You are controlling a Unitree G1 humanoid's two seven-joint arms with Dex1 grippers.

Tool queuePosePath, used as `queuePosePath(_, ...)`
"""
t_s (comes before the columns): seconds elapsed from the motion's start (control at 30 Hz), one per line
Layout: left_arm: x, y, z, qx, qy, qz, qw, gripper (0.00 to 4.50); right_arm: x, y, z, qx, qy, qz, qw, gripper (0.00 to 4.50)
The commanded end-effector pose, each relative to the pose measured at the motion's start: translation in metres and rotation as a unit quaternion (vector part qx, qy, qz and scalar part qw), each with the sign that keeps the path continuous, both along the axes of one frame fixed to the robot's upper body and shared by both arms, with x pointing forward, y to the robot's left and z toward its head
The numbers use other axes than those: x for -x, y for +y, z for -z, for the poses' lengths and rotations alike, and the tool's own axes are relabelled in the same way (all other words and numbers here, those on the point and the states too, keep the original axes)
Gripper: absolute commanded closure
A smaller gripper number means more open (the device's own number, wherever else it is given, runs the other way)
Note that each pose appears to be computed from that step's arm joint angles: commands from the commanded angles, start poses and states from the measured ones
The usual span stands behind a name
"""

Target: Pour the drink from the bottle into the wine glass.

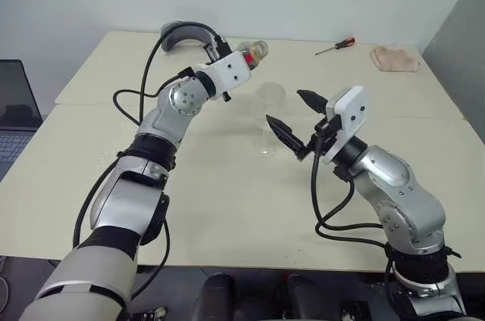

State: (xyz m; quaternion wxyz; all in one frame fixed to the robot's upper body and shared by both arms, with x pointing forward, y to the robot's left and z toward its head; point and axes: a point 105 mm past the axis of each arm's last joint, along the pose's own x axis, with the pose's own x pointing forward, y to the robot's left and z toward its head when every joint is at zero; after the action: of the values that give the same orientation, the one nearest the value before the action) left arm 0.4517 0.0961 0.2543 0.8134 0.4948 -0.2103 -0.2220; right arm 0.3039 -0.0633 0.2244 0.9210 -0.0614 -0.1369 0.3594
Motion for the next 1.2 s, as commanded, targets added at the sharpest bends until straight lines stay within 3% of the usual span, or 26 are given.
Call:
queuePosePath(0.03, 0.008, -0.005, -0.035, -0.022, -0.085, 0.021, 0.996, 3.76, 0.002, 0.000, -0.005, -0.008, -0.023, 0.007, 1.000, 0.00)
queuePosePath(0.63, 0.012, 0.010, -0.035, -0.110, -0.132, 0.032, 0.985, 3.76, -0.011, -0.003, -0.006, -0.026, -0.015, 0.036, 0.999, 0.00)
queuePosePath(1.2, 0.016, 0.008, -0.043, -0.170, -0.194, 0.035, 0.965, 3.76, -0.009, 0.002, -0.004, 0.009, -0.016, 0.026, 0.999, 0.00)
